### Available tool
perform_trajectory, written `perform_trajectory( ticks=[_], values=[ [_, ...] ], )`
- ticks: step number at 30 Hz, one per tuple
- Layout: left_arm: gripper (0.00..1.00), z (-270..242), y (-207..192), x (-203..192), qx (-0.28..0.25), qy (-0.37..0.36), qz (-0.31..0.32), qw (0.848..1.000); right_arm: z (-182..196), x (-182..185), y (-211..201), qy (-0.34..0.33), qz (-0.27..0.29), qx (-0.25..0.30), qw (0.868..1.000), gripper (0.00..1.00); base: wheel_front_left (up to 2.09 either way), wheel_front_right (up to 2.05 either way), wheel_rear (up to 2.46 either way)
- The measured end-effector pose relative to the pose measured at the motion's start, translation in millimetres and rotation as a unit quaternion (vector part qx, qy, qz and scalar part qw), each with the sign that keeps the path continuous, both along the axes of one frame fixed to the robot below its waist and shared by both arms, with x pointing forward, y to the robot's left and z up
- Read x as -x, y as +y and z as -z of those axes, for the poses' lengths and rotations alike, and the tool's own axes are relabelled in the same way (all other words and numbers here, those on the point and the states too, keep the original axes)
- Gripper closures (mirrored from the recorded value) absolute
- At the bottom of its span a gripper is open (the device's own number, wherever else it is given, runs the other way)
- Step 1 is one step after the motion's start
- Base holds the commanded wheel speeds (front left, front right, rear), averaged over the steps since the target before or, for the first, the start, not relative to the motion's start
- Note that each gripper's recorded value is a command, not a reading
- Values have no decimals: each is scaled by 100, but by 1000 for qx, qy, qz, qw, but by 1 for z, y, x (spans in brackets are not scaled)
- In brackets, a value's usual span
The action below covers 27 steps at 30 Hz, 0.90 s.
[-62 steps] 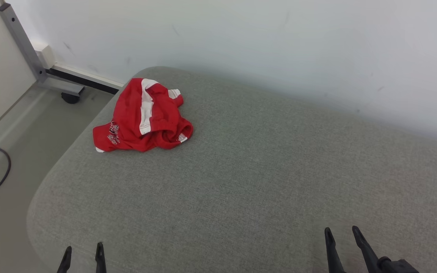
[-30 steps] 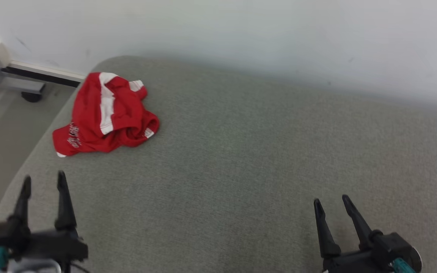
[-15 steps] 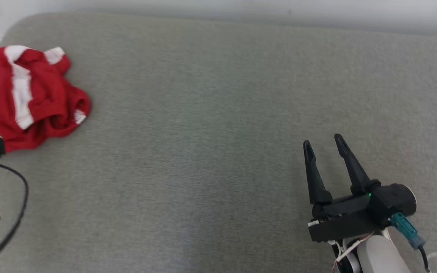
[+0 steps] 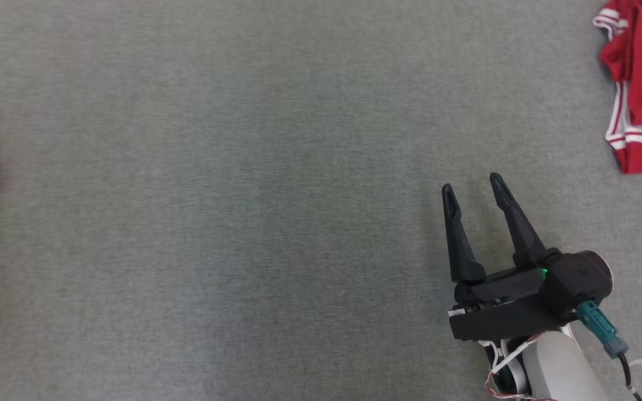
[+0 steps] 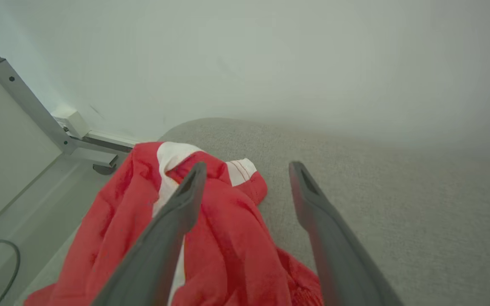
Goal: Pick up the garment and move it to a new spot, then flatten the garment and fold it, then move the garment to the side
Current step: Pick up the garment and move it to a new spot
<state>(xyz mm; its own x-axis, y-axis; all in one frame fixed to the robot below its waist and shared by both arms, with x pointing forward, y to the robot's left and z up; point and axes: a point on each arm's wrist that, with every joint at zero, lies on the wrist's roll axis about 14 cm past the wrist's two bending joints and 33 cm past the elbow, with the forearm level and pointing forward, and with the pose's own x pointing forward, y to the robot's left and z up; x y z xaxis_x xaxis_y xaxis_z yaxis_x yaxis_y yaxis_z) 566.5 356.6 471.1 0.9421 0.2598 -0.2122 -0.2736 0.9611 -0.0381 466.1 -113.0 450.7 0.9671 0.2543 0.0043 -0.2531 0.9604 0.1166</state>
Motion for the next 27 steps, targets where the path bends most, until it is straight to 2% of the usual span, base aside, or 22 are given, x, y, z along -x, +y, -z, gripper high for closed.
perform_trajectory(
  ticks=[5, 9, 16, 23, 24, 25, 27],
  values=[
    [0, 50, 1, 8, 43, 107, -24, 993, 6, 1, -8, 7, 11, 6, 1000, 0, 0, 0, 0],
    [0, 64, 7, 18, 54, 167, -33, 984, 5, 1, -8, 6, 10, 7, 1000, 0, 0, 0, 0],
    [0, 88, 4, 42, 107, 278, -62, 953, 2, 1, -4, 1, 6, 6, 1000, 0, 0, 0, 0],
    [0, 83, -1, 40, 107, 292, -56, 949, -1, 2, -6, -1, 8, 8, 1000, 0, 0, 0, 0],
    [69, 85, 1, 42, 110, 295, -55, 948, -1, 2, -7, -1, 9, 8, 1000, 0, 0, 0, 0],
    [100, 87, 4, 45, 112, 302, -57, 945, 0, 2, -8, 0, 10, 9, 1000, 0, 0, 0, 0],
    [100, 89, 6, 46, 109, 304, -58, 945, 0, 3, -10, 1, 12, 10, 1000, 0, 0, 0, 0]
  ],
)
